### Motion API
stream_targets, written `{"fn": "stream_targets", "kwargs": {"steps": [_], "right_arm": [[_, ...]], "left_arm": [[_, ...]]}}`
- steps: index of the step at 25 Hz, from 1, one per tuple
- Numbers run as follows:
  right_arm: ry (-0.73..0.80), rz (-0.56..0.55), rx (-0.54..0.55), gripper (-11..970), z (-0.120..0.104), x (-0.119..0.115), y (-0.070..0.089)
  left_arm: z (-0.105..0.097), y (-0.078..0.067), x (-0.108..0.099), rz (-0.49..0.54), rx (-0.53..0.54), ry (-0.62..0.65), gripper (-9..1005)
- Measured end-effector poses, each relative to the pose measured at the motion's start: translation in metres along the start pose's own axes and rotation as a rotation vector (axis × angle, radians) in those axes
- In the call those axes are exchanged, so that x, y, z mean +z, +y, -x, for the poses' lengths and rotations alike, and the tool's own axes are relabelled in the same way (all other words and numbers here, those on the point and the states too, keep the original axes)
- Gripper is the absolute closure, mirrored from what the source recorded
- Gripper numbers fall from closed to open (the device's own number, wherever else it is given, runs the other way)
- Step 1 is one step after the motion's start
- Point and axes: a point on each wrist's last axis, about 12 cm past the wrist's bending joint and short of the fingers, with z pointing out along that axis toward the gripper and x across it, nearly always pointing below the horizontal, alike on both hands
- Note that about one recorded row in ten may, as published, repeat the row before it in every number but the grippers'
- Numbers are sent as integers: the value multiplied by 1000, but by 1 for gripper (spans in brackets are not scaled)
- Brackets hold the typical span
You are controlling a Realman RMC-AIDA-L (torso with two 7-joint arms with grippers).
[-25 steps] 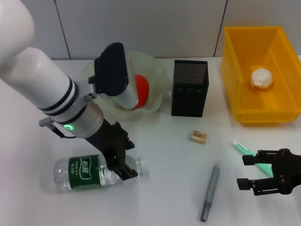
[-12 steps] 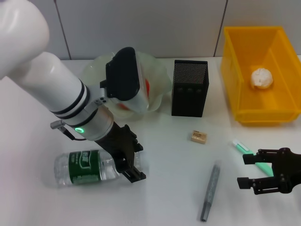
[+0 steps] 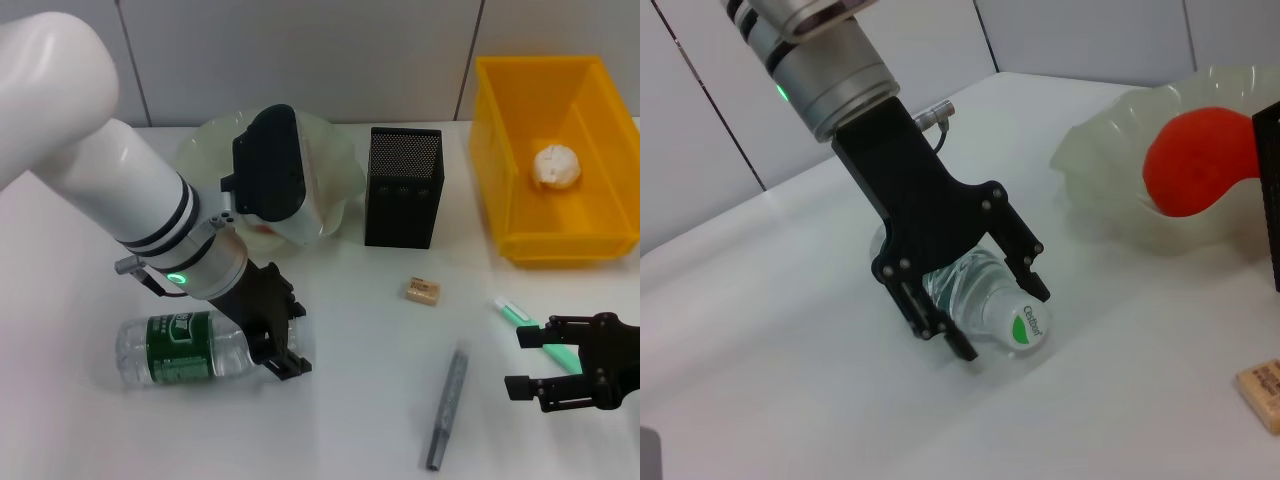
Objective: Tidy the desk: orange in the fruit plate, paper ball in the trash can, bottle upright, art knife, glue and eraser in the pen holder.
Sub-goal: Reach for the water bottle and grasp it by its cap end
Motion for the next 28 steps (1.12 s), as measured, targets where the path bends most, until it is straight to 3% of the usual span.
{"fn": "stream_targets", "kwargs": {"steps": [6, 11, 17, 28], "right_arm": [[0, 0, 0, 145, 0, 0, 0], [0, 1, 0, 148, 0, 0, 0], [0, 1, 2, 151, 0, 0, 0], [0, 0, 8, 158, 1, 1, -1]], "left_arm": [[0, 0, 2, 13, 10, 6, 359], [-2, 1, 2, 23, 14, 20, 477], [-3, 2, 2, 27, 15, 27, 469], [-2, -1, 6, 27, 39, 58, 543]]}}
